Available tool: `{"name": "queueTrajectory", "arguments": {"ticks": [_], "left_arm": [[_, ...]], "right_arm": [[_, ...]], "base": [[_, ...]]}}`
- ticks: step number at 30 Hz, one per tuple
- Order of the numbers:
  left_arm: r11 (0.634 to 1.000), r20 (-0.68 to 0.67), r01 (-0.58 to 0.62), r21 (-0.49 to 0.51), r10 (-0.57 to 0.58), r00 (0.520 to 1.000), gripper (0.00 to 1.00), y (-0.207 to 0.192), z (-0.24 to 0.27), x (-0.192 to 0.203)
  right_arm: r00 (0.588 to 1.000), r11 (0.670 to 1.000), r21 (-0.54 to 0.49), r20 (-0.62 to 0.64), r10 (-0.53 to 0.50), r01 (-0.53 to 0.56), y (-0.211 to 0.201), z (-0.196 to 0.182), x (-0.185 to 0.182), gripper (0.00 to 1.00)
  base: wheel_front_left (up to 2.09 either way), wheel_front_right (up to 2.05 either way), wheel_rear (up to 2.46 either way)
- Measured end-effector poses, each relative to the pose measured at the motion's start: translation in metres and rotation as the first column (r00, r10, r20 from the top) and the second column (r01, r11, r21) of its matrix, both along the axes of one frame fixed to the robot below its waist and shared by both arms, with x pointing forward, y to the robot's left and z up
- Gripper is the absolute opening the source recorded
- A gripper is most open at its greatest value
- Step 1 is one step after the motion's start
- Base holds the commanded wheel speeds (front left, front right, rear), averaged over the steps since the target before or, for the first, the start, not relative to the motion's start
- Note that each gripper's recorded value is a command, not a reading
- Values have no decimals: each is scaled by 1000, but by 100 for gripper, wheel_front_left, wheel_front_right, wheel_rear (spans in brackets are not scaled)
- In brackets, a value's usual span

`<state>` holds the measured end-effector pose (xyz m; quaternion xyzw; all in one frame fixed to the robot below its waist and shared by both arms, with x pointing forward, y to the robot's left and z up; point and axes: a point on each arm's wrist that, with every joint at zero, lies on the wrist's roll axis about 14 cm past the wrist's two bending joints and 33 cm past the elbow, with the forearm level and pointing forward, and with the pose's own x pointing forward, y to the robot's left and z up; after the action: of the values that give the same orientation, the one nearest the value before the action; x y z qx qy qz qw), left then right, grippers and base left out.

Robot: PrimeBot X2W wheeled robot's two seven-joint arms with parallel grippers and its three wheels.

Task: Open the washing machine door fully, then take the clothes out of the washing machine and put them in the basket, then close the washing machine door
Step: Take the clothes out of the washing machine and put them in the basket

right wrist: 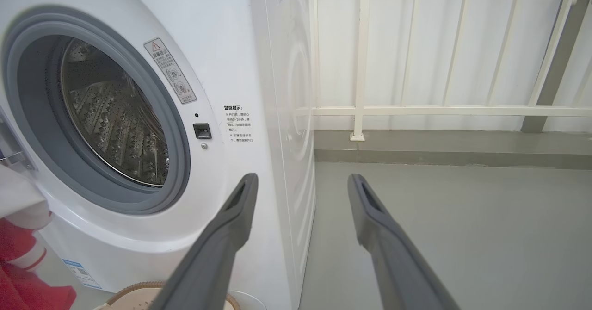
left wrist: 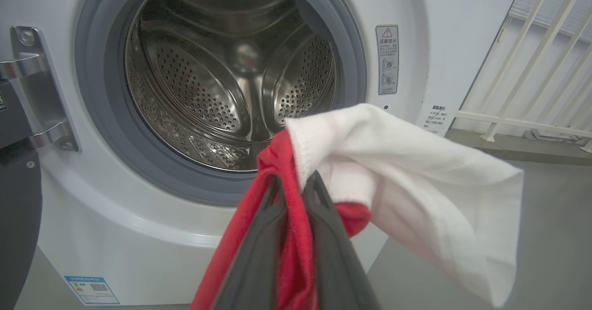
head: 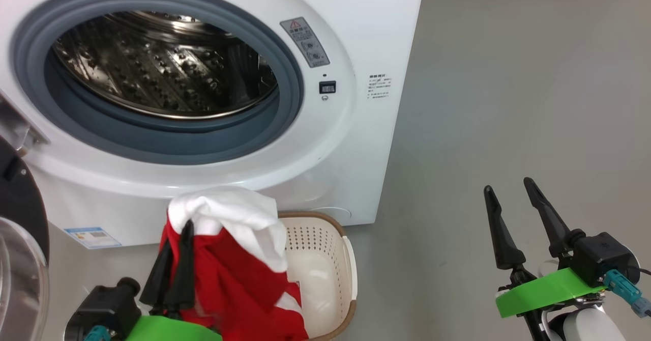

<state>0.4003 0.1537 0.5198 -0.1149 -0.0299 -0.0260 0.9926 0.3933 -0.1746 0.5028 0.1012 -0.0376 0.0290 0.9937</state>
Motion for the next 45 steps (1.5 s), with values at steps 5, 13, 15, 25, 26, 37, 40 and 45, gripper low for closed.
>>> {"name": "queueTrajectory", "arguments": {"ticks": [5,13,15,25,26,37,40,45], "left_arm": [[1000,-53,1,1,-1,999,0,-2,-18,4],[1000,-147,-5,-26,1,989,0,-10,-52,18],[1000,-173,-2,-30,-3,985,0,-12,-62,22],[998,-329,-7,-62,-14,944,0,-22,-119,48],[998,-343,-3,-63,-19,939,0,-24,-124,51],[997,-538,37,-74,-71,840,0,-38,-189,67],[996,-601,36,-78,-75,796,0,-39,-211,67],[995,-720,53,-83,-97,687,0,-41,-249,60]], "right_arm": [[1000,1000,0,-23,1,-1,0,-8,2,100],[999,1000,7,-52,-5,5,-1,-18,4,100],[998,1000,8,-55,-1,1,0,-20,6,100],[995,1000,21,-93,22,-20,7,-36,22,100],[995,1000,21,-98,24,-22,7,-38,24,100],[991,999,46,-133,32,-26,9,-57,49,100],[986,998,49,-163,48,-41,14,-70,52,100],[978,998,43,-201,55,-47,15,-86,58,100]], "base": [[0,0,0],[0,0,0],[0,0,0],[0,0,0],[0,0,0],[0,0,0],[0,0,0],[0,0,0]]}}
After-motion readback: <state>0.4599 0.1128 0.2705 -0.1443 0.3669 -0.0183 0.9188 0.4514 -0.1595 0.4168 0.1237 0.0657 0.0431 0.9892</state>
